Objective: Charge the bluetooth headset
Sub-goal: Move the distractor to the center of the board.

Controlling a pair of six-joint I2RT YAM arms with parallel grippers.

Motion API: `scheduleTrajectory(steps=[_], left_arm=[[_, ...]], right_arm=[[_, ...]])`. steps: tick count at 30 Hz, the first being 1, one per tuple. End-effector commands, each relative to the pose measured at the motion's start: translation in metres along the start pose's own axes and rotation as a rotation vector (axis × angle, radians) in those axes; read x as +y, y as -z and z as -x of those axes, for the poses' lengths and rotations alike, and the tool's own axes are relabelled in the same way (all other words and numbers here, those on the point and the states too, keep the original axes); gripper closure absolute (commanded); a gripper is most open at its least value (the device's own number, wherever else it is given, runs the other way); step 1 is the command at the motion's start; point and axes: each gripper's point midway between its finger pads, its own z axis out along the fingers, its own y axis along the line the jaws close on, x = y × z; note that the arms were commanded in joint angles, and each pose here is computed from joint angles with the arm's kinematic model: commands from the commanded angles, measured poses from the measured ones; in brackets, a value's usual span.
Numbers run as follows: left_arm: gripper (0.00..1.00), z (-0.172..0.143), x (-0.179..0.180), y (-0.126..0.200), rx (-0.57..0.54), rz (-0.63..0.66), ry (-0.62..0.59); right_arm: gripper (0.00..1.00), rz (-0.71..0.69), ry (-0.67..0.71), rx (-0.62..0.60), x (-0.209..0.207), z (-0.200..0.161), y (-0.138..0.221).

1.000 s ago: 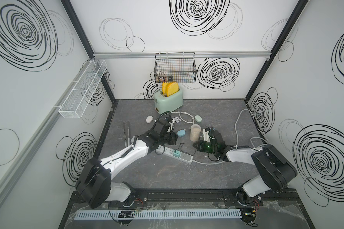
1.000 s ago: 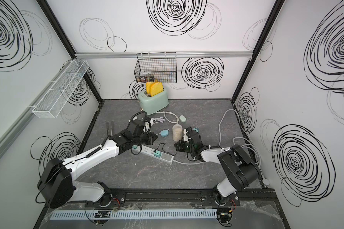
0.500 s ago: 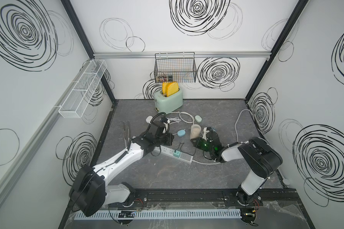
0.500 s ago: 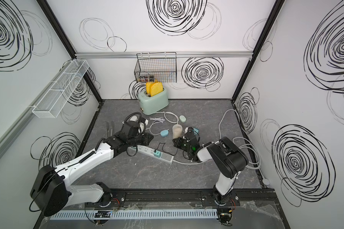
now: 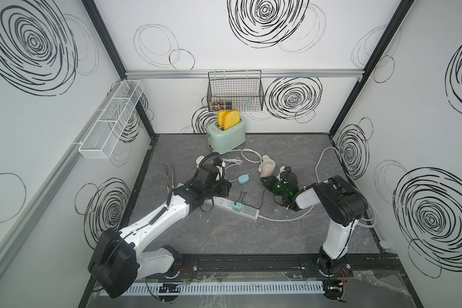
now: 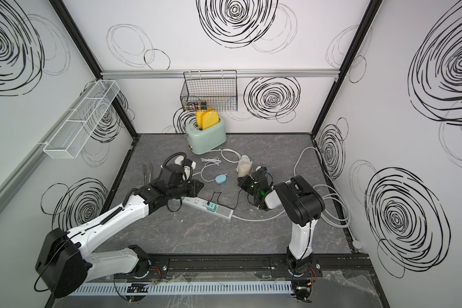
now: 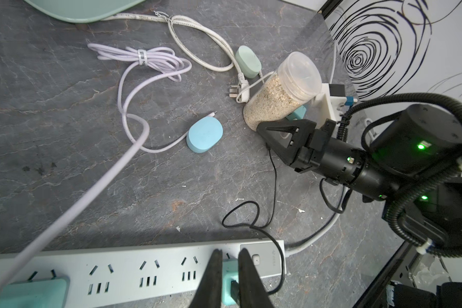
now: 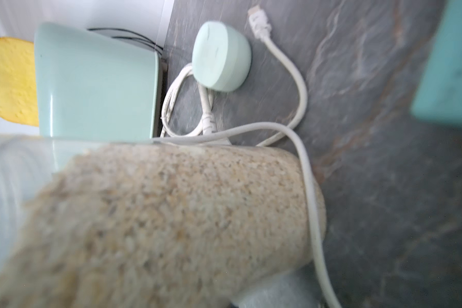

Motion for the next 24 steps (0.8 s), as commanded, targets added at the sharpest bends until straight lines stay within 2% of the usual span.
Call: scheduleTrajectory(steps=[1,11,24], left_arm=[[0.82,0.007,0.003,0.007,-0.036,0.010,0.018],[0.82,0.011,0.011,0.014,-0.051,0.024,0.024],[0.81,0.011,0.014,0.022,-0.061,0.028,0.028]], right_arm=[[0.98,0.011,-0.039,-0.076,0.002,0.031,-0.008],[0.97,-0.042,-0.047,-0.124,-0.022,0.081,-0.024],[0.96,-0.067,-0.027,-0.134,-0.043,0.117,-0.032]])
